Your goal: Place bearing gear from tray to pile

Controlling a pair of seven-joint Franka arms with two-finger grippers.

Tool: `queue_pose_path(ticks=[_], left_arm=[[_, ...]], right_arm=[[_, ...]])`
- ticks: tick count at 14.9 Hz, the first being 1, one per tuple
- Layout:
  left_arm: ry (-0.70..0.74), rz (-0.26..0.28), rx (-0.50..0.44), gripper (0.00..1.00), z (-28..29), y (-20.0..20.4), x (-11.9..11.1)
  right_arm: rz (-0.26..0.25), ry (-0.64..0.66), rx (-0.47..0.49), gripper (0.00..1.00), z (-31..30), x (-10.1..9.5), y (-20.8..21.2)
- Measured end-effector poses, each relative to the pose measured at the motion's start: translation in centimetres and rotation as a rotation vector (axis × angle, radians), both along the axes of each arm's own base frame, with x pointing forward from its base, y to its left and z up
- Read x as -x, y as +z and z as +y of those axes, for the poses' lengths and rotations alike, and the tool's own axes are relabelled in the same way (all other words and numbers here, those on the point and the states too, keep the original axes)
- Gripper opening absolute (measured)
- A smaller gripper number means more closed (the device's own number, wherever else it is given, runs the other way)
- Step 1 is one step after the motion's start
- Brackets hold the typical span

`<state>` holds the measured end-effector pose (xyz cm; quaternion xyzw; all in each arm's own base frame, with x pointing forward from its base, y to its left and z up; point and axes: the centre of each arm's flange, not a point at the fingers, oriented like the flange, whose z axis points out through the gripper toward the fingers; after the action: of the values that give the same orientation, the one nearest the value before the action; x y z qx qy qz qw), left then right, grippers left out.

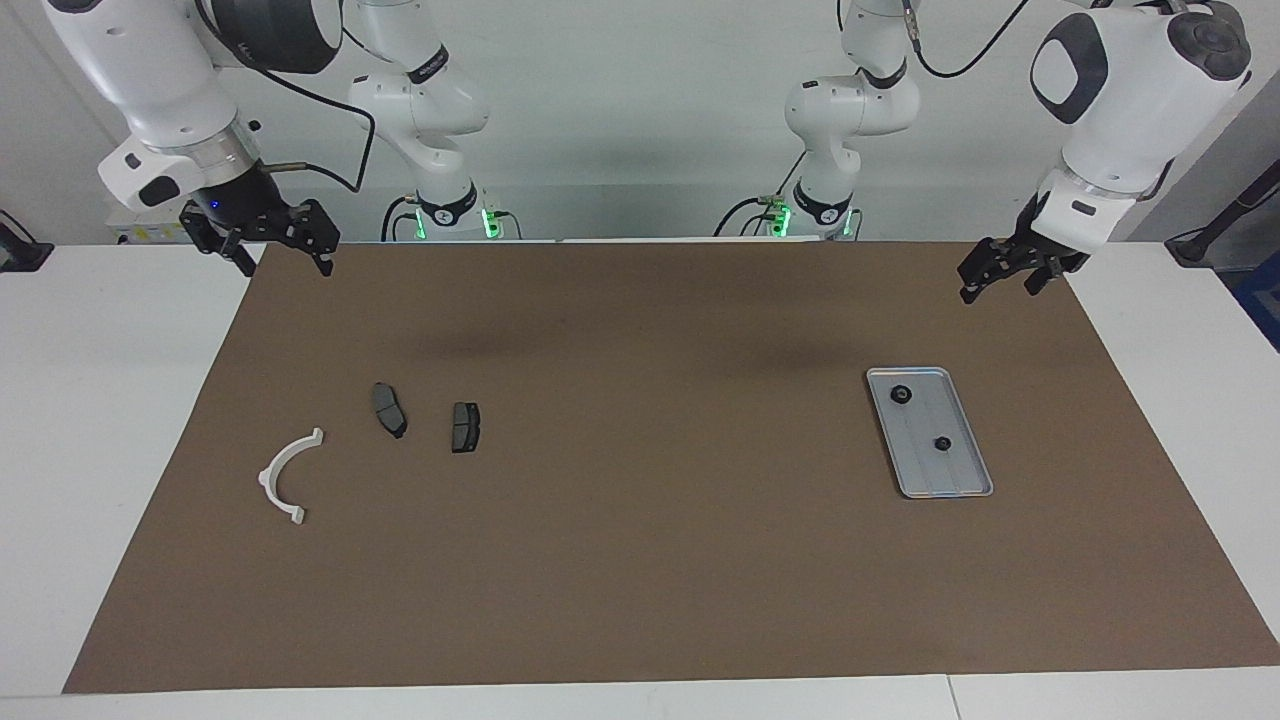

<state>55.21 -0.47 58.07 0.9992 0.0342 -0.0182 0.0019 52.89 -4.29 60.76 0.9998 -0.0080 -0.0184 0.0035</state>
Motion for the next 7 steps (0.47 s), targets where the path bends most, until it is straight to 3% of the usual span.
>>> queue_pose_path(ticks=[7], left_arm=[[0.000,-0.047,0.000,1.00,-0.07,-0.36,-0.47]], right_arm=[[-0.001,0.008,0.000,1.00,0.42,-0.04,0.01]])
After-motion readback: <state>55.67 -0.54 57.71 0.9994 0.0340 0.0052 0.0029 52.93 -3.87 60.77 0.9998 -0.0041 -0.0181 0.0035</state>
